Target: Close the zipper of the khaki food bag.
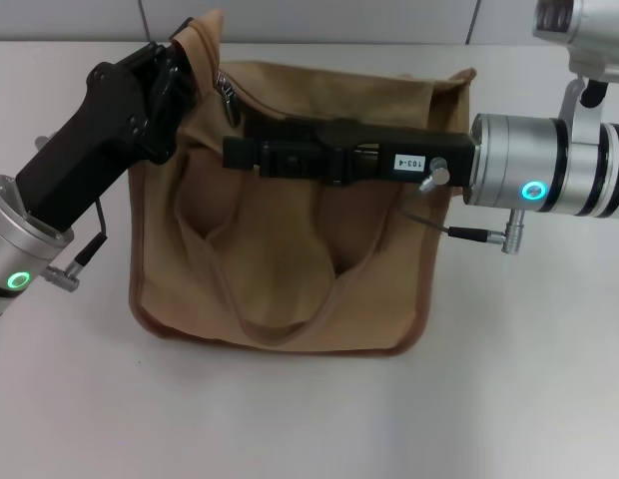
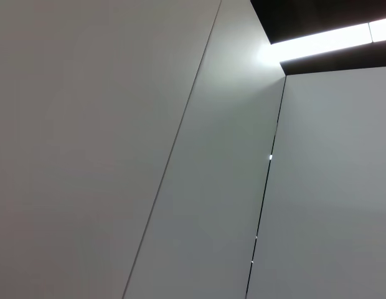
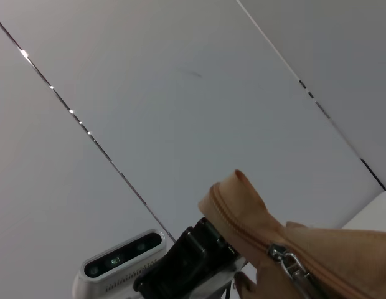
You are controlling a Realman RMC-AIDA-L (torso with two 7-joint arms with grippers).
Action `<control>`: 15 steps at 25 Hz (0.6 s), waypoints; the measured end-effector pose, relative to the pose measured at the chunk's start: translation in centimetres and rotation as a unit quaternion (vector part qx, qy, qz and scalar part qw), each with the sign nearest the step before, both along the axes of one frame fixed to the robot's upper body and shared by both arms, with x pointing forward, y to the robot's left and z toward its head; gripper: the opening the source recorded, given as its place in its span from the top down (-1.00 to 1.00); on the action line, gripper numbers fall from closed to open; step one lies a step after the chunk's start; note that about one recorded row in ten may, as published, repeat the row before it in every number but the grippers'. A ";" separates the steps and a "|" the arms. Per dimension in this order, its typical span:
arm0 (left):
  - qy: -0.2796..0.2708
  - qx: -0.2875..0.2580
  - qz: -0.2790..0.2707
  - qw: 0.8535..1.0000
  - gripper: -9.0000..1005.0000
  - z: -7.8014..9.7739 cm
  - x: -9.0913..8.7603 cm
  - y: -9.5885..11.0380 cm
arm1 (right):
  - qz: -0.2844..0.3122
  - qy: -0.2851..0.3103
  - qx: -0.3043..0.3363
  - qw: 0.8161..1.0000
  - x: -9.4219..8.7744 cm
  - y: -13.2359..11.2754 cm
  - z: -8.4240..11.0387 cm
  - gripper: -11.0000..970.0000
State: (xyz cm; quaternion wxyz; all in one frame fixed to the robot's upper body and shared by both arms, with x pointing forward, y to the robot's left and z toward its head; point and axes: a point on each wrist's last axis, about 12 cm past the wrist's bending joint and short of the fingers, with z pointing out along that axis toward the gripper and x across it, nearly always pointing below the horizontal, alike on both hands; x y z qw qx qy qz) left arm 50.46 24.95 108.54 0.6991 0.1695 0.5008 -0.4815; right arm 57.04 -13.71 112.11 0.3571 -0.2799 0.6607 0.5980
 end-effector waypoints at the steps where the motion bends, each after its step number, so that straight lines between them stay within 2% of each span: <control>1: 0.000 0.000 -0.001 1.000 0.95 0.0 0.0 0.0 | 0.001 -0.004 0.000 1.000 0.0 0.1 0.0 -0.71; 15: 0.000 0.001 -0.004 1.000 0.95 -0.2 -0.2 -0.2 | 0.014 -0.037 0.008 0.999 -0.2 1.0 0.7 -0.71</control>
